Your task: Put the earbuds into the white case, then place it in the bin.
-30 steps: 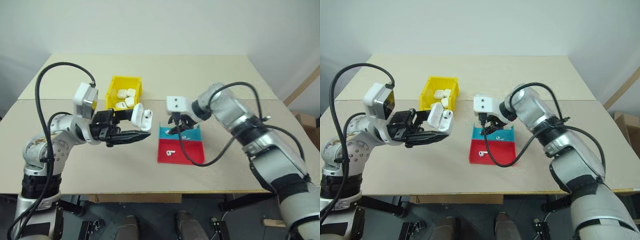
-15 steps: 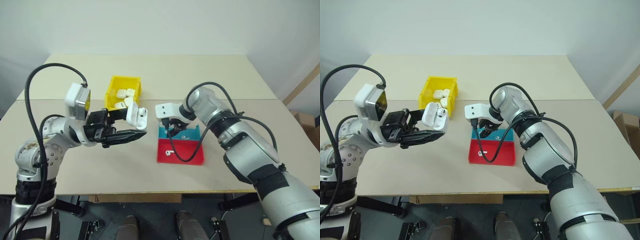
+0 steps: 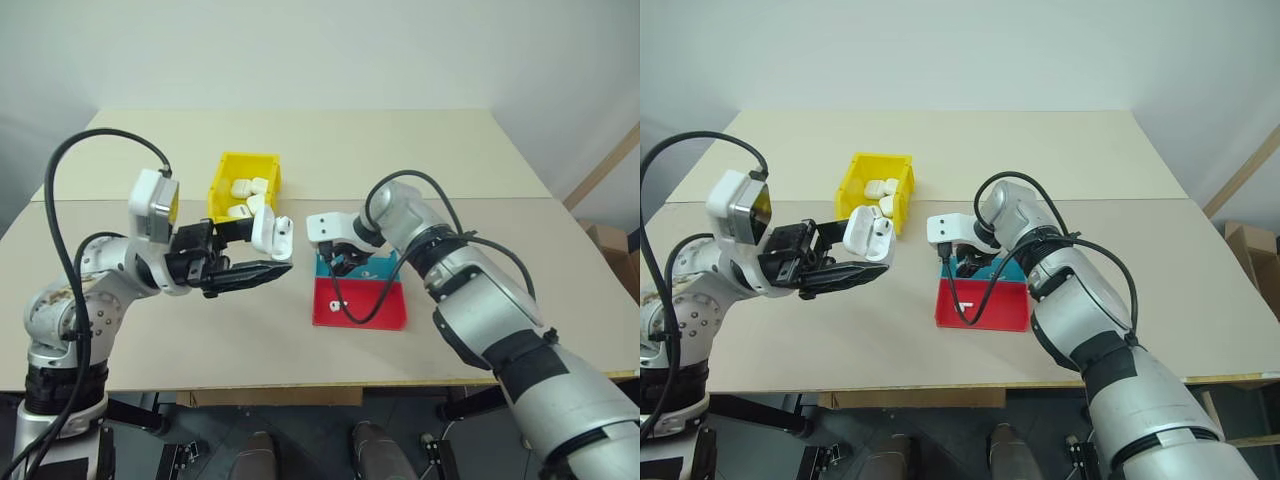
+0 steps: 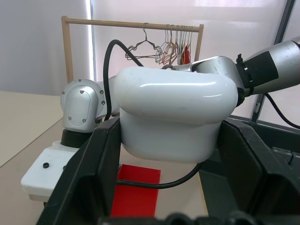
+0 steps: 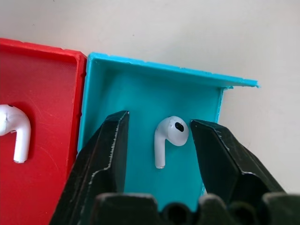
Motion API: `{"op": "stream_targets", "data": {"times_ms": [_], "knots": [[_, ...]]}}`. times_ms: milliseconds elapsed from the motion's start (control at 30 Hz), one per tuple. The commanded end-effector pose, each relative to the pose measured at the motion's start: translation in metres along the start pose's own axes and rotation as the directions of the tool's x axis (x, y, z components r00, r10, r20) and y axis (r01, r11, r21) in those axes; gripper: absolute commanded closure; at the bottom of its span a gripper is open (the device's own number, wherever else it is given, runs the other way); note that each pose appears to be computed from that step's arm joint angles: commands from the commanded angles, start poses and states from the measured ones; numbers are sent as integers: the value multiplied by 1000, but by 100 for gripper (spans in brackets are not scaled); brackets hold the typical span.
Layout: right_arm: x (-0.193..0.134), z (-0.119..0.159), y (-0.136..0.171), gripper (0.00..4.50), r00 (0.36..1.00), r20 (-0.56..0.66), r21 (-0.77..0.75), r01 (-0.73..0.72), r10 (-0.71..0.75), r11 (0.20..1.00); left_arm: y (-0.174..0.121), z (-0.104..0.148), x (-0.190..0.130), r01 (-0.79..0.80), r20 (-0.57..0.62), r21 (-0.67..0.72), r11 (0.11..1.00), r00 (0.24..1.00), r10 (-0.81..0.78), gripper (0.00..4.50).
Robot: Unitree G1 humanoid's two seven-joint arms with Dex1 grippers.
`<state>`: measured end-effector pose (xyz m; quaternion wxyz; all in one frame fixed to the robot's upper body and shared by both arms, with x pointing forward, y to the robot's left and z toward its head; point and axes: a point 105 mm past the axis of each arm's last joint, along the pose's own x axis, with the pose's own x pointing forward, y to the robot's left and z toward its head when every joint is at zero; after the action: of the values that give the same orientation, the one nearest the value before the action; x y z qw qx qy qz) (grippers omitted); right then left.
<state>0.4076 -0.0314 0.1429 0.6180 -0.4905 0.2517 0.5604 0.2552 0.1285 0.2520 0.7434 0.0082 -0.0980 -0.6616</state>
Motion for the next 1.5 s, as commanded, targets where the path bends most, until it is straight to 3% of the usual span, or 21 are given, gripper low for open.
{"op": "stream_targets", "data": {"times_ms": [33,100,267,467,567,733,867,1000,1167,1500], "knots": [[-3,2,-4,324,1000,-20,-24,16,-17,1000,-7,12,0,8,12,56,998,1000,-9,167],[-2,1,-3,389,1000,-23,-19,16,-16,1000,-7,12,-1,6,11,55,998,1000,-7,167],[-5,1,-4,389,1000,8,8,21,-21,1000,-7,12,-1,8,10,54,999,1000,-8,167],[-44,10,-24,389,960,247,263,68,-135,962,-3,14,1,23,16,46,999,1000,-24,167],[-83,2,-26,389,864,436,434,42,-251,900,-1,13,3,42,22,33,999,999,-43,167],[-141,0,-7,389,585,634,629,-10,-506,777,6,15,7,68,41,17,998,997,-68,167],[-182,15,29,389,347,759,625,-151,-550,766,12,15,12,88,51,8,996,995,-89,167],[-202,36,60,389,203,840,540,-241,-503,806,18,14,16,104,50,0,995,993,-104,167],[-205,69,83,389,128,885,465,-211,-447,860,22,14,23,125,48,-7,992,991,-125,167],[-182,102,98,389,116,901,429,-97,-418,898,27,17,32,152,57,-9,988,987,-151,167]]}}
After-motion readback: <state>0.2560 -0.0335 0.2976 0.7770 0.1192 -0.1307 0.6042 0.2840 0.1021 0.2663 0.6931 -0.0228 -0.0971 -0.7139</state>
